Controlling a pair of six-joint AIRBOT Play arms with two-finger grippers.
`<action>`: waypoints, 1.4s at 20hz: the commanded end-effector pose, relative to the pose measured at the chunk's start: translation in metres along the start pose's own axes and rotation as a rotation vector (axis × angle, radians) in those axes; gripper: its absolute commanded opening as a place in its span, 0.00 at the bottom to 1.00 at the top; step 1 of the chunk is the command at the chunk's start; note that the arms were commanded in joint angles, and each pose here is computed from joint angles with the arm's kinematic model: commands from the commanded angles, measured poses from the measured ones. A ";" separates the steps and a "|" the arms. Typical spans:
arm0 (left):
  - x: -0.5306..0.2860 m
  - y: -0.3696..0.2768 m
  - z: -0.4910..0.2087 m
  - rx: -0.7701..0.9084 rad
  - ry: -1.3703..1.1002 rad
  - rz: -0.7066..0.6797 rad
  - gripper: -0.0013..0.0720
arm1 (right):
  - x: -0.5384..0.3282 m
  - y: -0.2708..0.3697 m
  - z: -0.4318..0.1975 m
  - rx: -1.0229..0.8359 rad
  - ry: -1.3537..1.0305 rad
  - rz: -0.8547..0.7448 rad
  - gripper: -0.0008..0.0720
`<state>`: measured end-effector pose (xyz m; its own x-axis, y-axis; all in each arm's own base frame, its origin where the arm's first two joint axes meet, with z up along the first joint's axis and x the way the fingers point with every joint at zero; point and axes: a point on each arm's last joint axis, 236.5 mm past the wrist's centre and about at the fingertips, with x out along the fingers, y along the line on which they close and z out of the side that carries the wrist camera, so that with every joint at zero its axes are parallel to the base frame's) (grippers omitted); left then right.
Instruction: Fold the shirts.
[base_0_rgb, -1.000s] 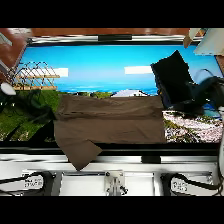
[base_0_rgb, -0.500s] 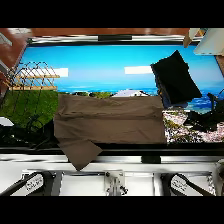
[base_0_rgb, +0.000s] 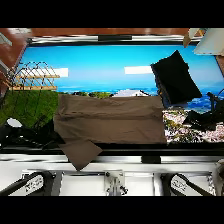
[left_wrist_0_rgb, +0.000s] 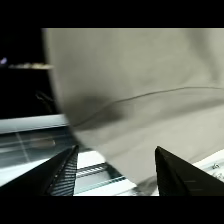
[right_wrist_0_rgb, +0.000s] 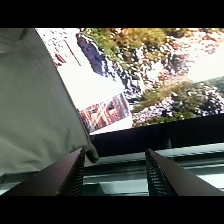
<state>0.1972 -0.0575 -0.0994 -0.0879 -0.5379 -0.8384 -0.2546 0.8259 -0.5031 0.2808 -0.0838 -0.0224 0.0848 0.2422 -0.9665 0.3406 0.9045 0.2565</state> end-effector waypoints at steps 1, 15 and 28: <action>0.011 -0.003 0.003 0.024 0.006 0.019 0.74 | 0.000 0.001 -0.004 -0.001 0.017 0.003 0.72; 0.024 -0.006 -0.024 0.022 0.088 -0.021 0.07 | 0.076 0.033 -0.078 0.037 0.191 0.213 0.92; 0.024 -0.006 -0.025 0.027 0.093 -0.023 0.07 | 0.098 0.049 -0.083 -0.007 0.200 0.193 0.91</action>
<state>0.1737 -0.0796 -0.1118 -0.1679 -0.5674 -0.8062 -0.2321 0.8175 -0.5270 0.2306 0.0031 -0.0951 -0.0112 0.4830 -0.8755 0.3515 0.8216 0.4488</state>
